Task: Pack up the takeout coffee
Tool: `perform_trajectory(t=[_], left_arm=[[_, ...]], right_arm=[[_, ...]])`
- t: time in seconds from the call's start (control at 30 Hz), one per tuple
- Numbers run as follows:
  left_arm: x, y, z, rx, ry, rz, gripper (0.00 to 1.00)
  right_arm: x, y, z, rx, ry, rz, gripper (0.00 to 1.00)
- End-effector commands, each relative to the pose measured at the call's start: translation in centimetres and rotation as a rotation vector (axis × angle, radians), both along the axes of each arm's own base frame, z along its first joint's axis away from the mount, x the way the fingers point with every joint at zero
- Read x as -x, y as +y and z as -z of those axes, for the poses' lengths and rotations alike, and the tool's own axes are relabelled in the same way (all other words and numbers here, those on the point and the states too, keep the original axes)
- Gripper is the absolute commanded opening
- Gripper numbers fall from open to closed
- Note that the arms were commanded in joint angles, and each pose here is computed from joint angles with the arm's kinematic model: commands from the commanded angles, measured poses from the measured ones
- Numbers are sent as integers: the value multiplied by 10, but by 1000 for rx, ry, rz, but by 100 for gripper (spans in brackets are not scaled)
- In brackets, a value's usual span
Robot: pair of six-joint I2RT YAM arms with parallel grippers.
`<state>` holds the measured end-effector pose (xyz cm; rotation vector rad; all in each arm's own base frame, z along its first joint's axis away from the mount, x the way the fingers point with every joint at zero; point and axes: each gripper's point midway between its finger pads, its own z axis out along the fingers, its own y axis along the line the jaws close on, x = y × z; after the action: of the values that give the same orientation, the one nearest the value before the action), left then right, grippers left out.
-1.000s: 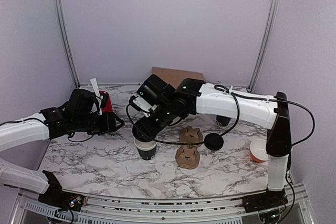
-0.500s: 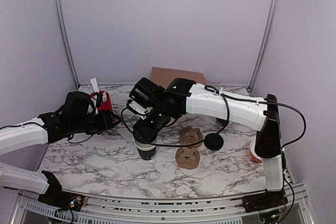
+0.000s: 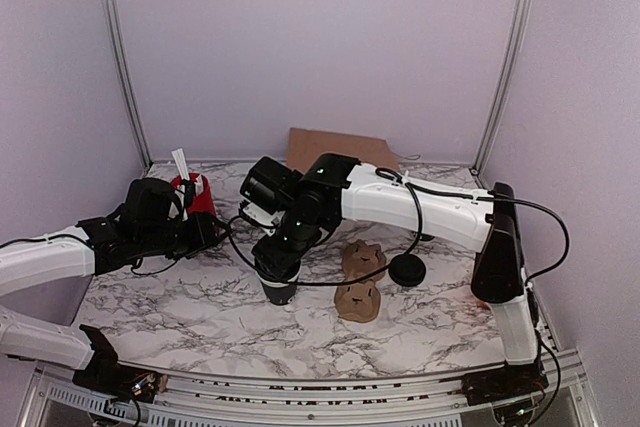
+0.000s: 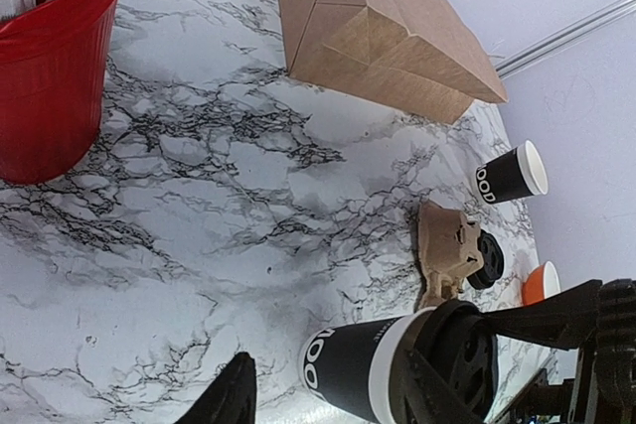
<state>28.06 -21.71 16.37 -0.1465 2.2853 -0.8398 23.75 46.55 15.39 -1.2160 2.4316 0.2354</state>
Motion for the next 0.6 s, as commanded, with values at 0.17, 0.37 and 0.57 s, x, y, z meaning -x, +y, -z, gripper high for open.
perform_trajectory(t=[0.17,0.37,0.57], left_arm=[[-3,-4,4,25,3,5,49],[-3,-8,6,36,11,19,49],[-1,-17,14,47,36,66,44]], right_arm=[[5,6,1,8,12,-29,69],[4,8,6,13,10,-33,69],[1,10,-3,-1,-6,-24,70]])
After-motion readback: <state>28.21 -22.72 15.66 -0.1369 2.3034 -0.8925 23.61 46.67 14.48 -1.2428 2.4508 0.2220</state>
